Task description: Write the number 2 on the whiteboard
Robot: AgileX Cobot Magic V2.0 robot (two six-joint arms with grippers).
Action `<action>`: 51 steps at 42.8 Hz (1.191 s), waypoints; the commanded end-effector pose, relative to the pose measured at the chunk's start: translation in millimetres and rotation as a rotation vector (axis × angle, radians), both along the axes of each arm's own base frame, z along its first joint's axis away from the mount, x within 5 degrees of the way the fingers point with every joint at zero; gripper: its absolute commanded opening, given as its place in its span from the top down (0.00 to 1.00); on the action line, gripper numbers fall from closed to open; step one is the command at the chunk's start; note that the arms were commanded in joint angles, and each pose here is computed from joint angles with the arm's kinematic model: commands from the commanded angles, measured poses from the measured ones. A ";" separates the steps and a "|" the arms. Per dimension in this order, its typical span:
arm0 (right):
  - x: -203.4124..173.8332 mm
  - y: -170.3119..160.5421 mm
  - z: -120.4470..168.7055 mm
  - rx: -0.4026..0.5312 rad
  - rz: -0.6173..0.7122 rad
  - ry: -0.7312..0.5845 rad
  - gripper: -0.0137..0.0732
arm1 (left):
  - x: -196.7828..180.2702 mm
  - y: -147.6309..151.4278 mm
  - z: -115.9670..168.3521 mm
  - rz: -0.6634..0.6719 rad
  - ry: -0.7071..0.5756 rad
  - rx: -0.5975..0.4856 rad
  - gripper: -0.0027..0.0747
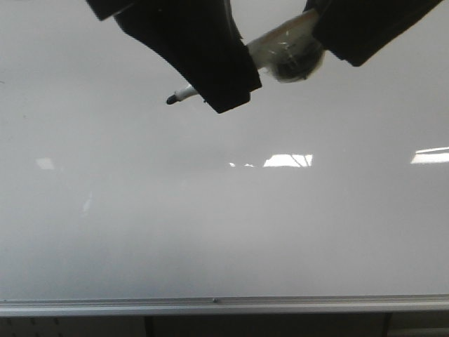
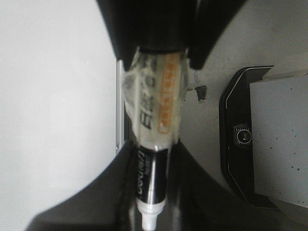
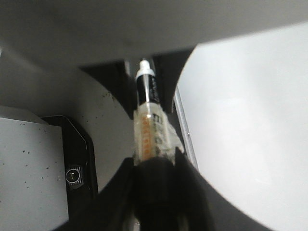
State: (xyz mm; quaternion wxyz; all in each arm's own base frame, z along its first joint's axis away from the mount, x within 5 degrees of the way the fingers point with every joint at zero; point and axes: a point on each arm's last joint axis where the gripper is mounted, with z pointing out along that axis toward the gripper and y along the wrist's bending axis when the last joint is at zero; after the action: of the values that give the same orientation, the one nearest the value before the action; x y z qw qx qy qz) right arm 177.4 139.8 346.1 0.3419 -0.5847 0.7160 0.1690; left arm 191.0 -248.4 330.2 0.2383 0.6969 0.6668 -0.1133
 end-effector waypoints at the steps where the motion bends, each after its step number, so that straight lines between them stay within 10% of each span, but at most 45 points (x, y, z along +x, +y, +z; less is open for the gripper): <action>1: -0.8 1.5 17.0 0.072 -0.013 -0.053 0.73 | -3.4 -0.1 22.7 0.006 -0.053 -0.090 0.96; 15: -0.8 1.1 16.8 0.071 -0.016 -0.048 0.83 | -2.1 4.6 26.6 0.050 -0.062 -0.093 0.32; 34: 6.4 -27.8 21.2 -0.114 -0.424 0.071 0.83 | 2.8 93.0 63.3 0.500 0.002 -0.225 0.32; 51: -13.5 -84.7 10.6 0.112 -0.810 0.011 0.83 | -15.4 160.5 54.2 0.806 -0.049 -0.334 0.32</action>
State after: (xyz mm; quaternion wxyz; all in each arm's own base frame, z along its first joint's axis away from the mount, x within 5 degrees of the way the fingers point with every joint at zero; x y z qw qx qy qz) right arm 171.7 67.2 345.0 0.3371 -0.2725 0.8987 0.0661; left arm 177.5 -93.0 373.4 0.3378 0.3657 0.8622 -0.0934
